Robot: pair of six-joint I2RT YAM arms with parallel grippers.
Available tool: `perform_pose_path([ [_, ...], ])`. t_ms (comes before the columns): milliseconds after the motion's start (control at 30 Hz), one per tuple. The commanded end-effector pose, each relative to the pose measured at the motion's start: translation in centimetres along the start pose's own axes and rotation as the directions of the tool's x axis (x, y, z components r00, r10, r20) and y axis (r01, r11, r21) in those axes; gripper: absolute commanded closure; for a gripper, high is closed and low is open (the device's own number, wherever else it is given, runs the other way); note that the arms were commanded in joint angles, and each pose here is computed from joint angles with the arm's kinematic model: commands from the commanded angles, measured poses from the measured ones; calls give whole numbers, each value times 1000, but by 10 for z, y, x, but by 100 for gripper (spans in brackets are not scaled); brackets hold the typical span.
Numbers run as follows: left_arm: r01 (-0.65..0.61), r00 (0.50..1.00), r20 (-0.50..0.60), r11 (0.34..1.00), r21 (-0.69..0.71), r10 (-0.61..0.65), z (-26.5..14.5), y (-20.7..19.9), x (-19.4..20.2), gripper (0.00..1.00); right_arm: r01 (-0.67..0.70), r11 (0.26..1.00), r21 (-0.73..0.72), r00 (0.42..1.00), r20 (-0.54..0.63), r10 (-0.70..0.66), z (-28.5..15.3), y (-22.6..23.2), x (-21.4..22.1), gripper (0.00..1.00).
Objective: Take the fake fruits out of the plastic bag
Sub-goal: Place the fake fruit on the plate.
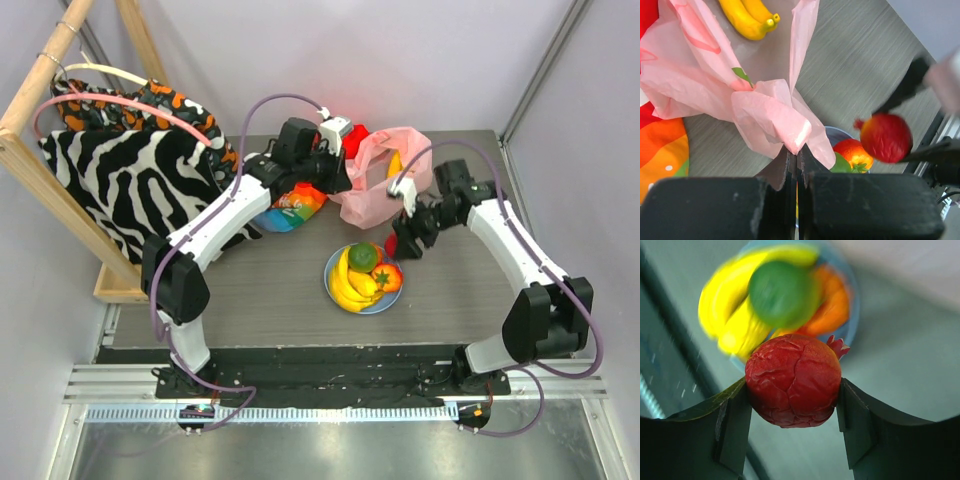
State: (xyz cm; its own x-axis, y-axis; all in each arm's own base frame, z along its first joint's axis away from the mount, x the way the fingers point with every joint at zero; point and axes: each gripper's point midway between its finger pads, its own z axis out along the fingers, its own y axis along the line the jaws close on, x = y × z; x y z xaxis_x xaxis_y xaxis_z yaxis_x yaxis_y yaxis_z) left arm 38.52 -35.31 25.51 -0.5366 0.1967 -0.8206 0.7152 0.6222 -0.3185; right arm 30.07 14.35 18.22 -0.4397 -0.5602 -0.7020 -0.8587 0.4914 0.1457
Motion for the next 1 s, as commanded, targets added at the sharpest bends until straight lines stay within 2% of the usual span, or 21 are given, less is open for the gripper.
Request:
perform_pose_path([
  [0,-43,997,57,999,6,42,-10,-6,-17,100,180,970,-166,973,-116,-201,-8,55,45,71],
  [333,-59,997,41,998,2,58,-18,-7,-8,100,282,925,-253,934,-148,-325,20,84,50,70],
  [633,-70,997,29,997,-9,70,-24,-6,-1,100,265,938,-222,933,-188,-308,44,66,47,70],
  [967,-67,998,19,998,4,67,-21,-7,3,100,233,942,-241,936,-206,-284,59,64,53,61],
])
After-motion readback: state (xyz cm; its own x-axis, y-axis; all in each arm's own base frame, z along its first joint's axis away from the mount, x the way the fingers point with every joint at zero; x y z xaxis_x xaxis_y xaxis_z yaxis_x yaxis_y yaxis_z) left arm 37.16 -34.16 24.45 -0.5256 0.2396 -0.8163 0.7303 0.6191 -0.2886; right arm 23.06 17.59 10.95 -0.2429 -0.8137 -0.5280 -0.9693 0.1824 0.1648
